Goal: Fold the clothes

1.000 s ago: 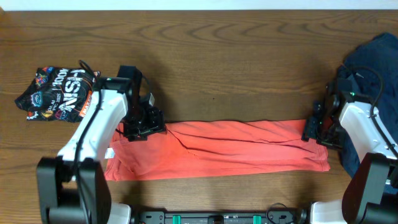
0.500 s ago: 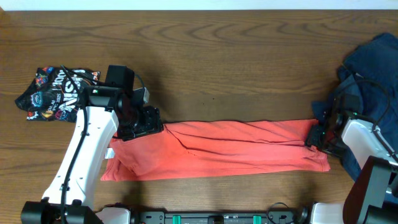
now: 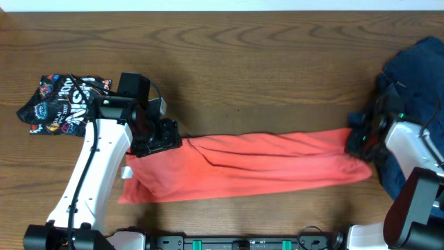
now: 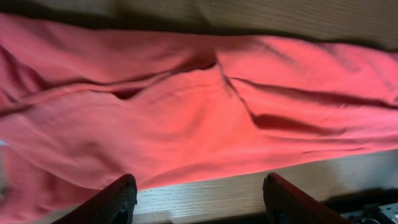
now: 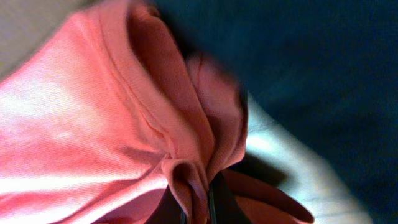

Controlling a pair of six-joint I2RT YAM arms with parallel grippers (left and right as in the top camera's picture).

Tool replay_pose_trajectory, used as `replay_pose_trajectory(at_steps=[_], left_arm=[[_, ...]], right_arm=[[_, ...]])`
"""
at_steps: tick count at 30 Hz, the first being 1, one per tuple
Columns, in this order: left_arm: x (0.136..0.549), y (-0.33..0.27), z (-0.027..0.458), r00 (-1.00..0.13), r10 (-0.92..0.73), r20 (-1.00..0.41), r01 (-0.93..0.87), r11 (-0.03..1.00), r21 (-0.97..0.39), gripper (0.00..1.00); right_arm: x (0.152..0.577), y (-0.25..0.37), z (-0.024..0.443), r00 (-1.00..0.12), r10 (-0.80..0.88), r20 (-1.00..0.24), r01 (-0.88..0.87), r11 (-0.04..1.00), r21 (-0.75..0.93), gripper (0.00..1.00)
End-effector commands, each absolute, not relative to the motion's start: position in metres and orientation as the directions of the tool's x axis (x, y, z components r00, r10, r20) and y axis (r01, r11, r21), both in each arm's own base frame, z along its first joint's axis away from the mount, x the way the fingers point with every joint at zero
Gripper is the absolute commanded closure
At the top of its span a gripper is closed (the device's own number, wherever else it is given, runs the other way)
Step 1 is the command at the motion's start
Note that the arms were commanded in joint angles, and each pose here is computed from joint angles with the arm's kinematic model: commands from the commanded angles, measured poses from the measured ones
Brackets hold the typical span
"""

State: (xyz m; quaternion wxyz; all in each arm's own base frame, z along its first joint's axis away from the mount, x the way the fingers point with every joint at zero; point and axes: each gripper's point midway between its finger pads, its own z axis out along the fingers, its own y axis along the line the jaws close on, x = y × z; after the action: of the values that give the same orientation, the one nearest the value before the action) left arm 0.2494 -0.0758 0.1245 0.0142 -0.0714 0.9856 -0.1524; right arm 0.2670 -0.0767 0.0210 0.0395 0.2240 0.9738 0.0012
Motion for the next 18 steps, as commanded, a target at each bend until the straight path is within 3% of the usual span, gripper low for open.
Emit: replay_pose_trajectory(at_steps=[1,5,8,18], left_arm=[[0.25,-0.074,0.126,-0.987,-0.159,-0.015,-0.147,0.945,-0.293,0.33],[0.251,-0.073,0.126,-0.987,-0.159,-0.017,-0.147,0.946,-0.289,0.33],[0.251,-0.069,0.124,-0.987,-0.161,-0.023,-0.149,0.953,-0.264,0.21],[0.251,-0.068,0.124,-0.987,-0.161,-0.024,-0.149,0.954,-0.259,0.18]], right_arm=[[0.3,-0.104,0.06,-0.868,0.455,-0.198,0.47,0.882,-0.034,0.99],[0.308,-0.105,0.086,-0.885,0.421,-0.201,0.437,0.899,-0.04,0.99],[0.307,-0.084,0.094,-0.917,0.366,-0.16,0.368,0.93,0.016,0.99],[0.302,0.033,0.094,-0.989,0.128,-0.072,0.116,0.982,0.152,0.99]])
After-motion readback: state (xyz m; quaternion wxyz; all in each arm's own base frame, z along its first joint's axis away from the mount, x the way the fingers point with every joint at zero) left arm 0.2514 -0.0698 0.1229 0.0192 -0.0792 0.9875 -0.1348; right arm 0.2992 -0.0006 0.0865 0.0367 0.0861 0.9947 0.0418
